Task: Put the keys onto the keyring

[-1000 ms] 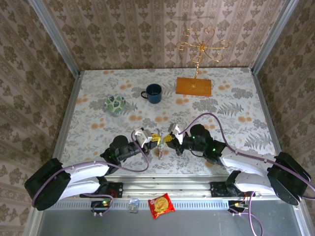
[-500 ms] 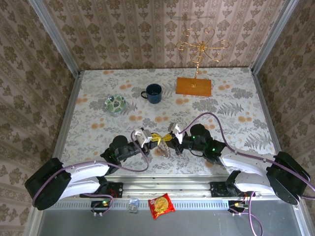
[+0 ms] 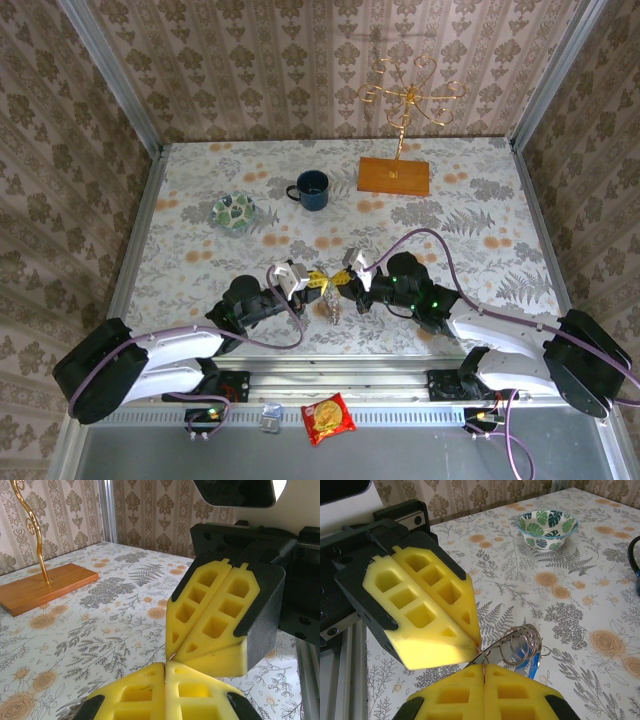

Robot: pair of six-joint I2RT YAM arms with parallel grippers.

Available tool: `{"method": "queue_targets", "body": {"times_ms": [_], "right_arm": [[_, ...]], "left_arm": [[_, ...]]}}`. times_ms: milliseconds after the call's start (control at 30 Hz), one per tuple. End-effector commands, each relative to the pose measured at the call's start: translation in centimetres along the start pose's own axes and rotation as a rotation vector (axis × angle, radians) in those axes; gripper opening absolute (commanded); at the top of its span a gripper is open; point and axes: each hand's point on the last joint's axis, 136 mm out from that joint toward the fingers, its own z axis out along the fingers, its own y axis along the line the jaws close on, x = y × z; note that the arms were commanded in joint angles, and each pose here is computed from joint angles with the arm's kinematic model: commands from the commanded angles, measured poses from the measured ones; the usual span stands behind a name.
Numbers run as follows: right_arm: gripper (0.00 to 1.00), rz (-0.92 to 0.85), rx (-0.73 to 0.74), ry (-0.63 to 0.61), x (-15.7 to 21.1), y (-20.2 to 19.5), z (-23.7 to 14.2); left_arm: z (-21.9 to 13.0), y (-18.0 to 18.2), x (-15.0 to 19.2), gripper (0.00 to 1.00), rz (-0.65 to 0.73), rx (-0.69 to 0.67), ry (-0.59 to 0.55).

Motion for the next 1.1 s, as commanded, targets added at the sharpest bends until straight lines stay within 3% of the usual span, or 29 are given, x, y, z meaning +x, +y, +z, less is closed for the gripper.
{"method": "queue_targets", "body": {"times_ms": [0, 1067], "right_arm": [[0.0, -0.004, 0.056, -0.016, -0.62, -1.04, -0.33], [0.0, 0.006, 0.106, -0.021, -0.84, -1.96, -0.24]], "left_arm": [[-0.02, -0.74, -1.69, 0.0, -0.006, 0.037, -0.068], [0.4, -1.23, -2.1, 0.0, -0.012, 0.075, -0.089]]}}
